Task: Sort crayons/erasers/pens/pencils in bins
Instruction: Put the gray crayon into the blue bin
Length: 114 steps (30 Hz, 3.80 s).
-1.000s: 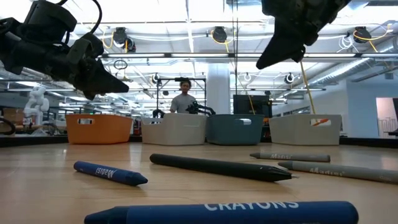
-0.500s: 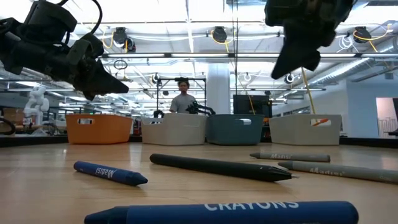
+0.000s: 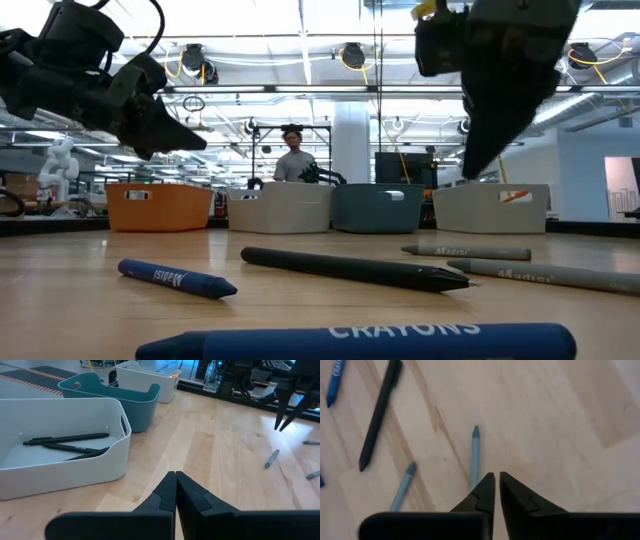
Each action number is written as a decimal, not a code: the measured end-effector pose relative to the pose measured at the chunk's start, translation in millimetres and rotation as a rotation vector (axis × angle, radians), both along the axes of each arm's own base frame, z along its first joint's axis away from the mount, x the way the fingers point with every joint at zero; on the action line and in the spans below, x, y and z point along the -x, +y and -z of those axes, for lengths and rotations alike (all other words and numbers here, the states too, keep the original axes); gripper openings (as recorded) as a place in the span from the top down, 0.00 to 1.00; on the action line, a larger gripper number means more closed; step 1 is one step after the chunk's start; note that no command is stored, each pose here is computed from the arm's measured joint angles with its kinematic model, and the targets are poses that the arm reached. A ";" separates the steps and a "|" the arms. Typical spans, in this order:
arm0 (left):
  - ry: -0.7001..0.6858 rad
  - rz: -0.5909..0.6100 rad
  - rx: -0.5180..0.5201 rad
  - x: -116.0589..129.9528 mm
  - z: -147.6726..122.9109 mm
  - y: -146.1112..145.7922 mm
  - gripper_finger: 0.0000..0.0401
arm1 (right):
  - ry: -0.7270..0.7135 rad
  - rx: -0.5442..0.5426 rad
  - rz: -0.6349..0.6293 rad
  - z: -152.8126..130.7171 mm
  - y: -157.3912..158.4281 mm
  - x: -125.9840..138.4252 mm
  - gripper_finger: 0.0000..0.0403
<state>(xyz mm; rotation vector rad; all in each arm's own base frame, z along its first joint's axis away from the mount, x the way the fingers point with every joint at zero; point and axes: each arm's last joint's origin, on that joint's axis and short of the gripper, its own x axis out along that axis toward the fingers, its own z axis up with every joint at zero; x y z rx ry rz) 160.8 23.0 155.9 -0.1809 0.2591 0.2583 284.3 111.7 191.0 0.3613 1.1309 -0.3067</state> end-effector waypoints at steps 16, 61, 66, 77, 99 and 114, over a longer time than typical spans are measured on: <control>0.018 0.014 -0.021 0.3 1.2 -0.2 0.98 | 0.120 0.018 -0.023 30.4 25.7 -18.3 0.64; 0.021 0.016 -0.009 0.4 1.6 -0.4 0.92 | 0.146 0.002 -0.032 31.9 24.5 -20.8 0.95; 0.021 0.016 -0.010 0.4 1.6 -0.4 0.92 | 0.109 -0.007 -0.023 15.6 18.0 -18.2 0.94; 0.026 0.021 -0.028 0.4 1.7 -0.4 0.92 | 0.018 -0.001 0.010 -23.6 -12.8 -12.9 0.94; 0.030 0.023 -0.039 0.5 1.9 -0.4 1.00 | -0.155 0.253 0.245 -64.1 -245.3 -4.4 0.94; 0.037 0.025 -0.039 0.7 2.6 -0.4 1.00 | -0.030 0.195 0.258 11.9 -309.0 -14.9 0.95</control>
